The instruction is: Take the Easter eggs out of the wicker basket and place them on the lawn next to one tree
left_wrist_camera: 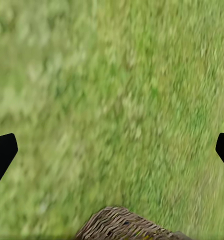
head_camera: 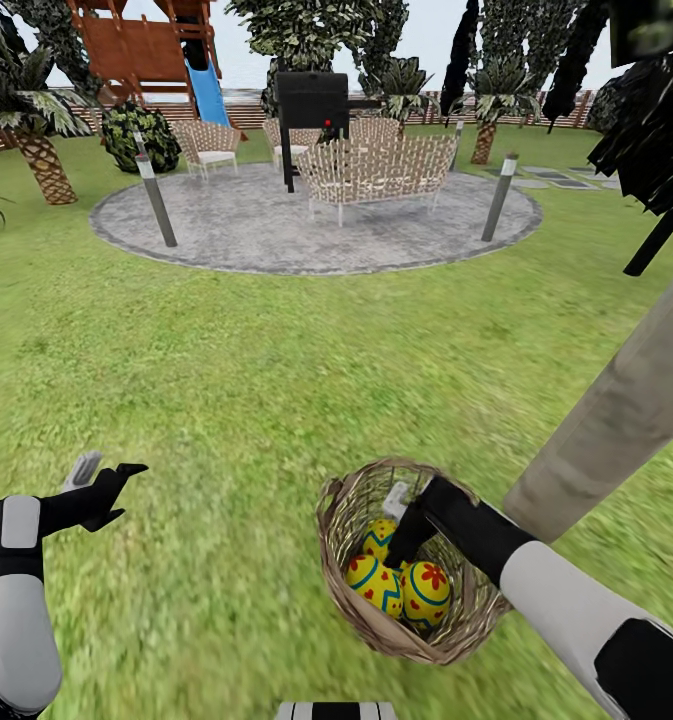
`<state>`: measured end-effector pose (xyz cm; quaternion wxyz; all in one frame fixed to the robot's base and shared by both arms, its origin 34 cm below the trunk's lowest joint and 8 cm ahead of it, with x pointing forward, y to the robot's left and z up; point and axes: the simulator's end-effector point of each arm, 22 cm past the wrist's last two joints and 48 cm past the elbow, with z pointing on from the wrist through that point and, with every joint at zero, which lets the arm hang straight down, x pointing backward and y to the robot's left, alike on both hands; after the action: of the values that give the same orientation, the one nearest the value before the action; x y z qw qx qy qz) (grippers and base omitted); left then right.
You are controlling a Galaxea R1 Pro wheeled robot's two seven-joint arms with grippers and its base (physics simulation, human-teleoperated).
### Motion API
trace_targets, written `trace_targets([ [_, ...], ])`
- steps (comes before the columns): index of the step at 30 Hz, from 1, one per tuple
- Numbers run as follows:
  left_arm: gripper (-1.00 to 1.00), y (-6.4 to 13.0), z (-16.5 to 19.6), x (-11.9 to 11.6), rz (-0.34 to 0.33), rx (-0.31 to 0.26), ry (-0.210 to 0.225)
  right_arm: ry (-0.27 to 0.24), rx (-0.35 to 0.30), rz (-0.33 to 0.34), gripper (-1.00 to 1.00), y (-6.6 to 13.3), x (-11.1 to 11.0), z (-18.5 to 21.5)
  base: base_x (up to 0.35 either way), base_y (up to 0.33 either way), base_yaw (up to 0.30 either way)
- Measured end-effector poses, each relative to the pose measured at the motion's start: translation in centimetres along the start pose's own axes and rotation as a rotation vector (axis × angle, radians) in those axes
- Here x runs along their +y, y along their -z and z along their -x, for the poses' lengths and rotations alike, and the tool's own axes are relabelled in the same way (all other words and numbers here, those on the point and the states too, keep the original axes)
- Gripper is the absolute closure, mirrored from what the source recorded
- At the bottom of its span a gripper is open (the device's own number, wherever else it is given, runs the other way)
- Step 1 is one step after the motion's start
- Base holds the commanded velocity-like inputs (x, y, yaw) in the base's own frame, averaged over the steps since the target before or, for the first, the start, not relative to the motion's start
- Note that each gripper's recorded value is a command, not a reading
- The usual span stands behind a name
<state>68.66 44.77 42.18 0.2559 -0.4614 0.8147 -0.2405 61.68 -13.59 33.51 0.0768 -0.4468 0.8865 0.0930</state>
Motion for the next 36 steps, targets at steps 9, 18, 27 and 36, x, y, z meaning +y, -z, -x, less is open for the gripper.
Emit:
trace_targets([
  [9,-1.0,-0.3,-0.3,0.2,0.004,0.006,-0.001,0.013,-0.004,-0.012,-1.0,0.3,-0.8,0.4,0.0,0.0,0.0],
  [18,-1.0,-1.0,-0.7,1.0,0.004,0.007,-0.003,-0.075,-0.066,-0.016,-1.0,0.4,-2.4,1.2,0.0,0.0,0.0],
  [27,-1.0,-2.2,-1.4,2.6,0.004,0.008,-0.003,-0.075,-0.064,-0.016,-1.0,-1.3,-2.4,0.5,0.0,0.0,0.0],
  [36,-1.0,-3.5,-2.0,4.4,0.029,0.02,0.002,-0.077,-0.044,-0.005,-1.0,-3.2,-2.3,-0.4,0.0,0.0,0.0],
])
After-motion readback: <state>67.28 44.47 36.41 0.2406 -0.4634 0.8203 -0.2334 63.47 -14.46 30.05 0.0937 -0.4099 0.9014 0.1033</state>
